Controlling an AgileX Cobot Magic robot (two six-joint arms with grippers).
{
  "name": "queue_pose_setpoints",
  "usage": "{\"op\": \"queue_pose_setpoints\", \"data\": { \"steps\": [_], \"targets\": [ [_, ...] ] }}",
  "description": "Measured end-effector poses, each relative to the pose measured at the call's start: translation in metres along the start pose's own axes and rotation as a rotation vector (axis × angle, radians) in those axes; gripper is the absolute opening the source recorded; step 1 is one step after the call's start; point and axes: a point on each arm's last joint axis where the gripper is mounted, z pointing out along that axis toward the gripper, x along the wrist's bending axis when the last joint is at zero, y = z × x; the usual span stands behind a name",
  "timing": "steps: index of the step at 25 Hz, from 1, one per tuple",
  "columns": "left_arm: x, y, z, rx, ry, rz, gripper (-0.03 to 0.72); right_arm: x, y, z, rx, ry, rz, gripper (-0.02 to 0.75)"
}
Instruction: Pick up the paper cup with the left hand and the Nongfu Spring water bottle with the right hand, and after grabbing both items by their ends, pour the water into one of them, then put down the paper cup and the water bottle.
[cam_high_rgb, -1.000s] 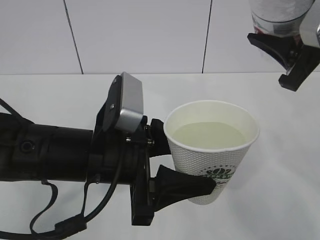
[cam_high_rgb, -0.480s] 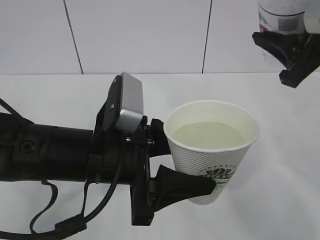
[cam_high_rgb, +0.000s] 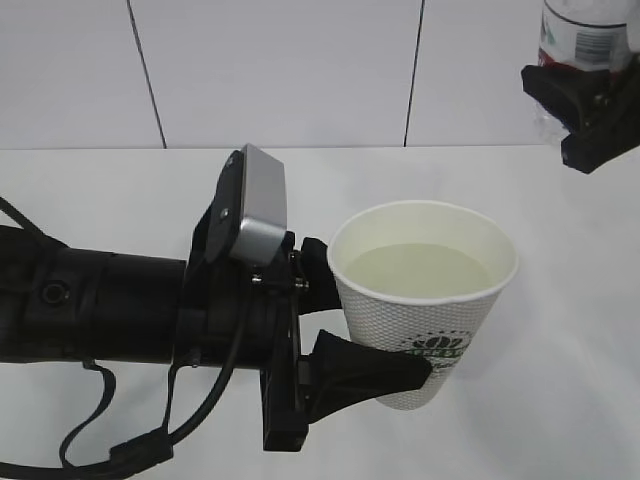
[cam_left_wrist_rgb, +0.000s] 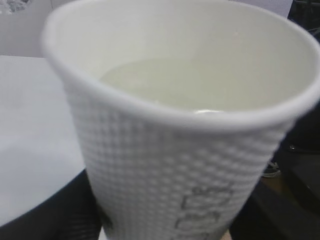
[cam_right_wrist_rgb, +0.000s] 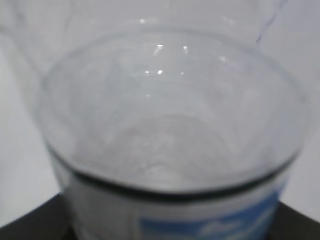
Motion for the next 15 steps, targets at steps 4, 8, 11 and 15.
{"op": "queue_pose_setpoints", "data": {
  "steps": [4,8,11,15],
  "targets": [
    [0.0,0.0,0.0,0.0,0.0,0.0,0.501,0.004,-0.009,-0.003,0.026,-0.011,0.059,0.432],
    [0.0,0.0,0.0,0.0,0.0,0.0,0.501,0.006,-0.017,-0.005,0.048,-0.038,0.135,0.432],
    [0.0,0.0,0.0,0.0,0.0,0.0,0.501,0.01,-0.025,-0.008,0.071,-0.048,0.181,0.431],
    [0.0,0.0,0.0,0.0,0.0,0.0,0.501,0.017,-0.036,-0.013,0.107,-0.048,0.222,0.43]
  ]
}}
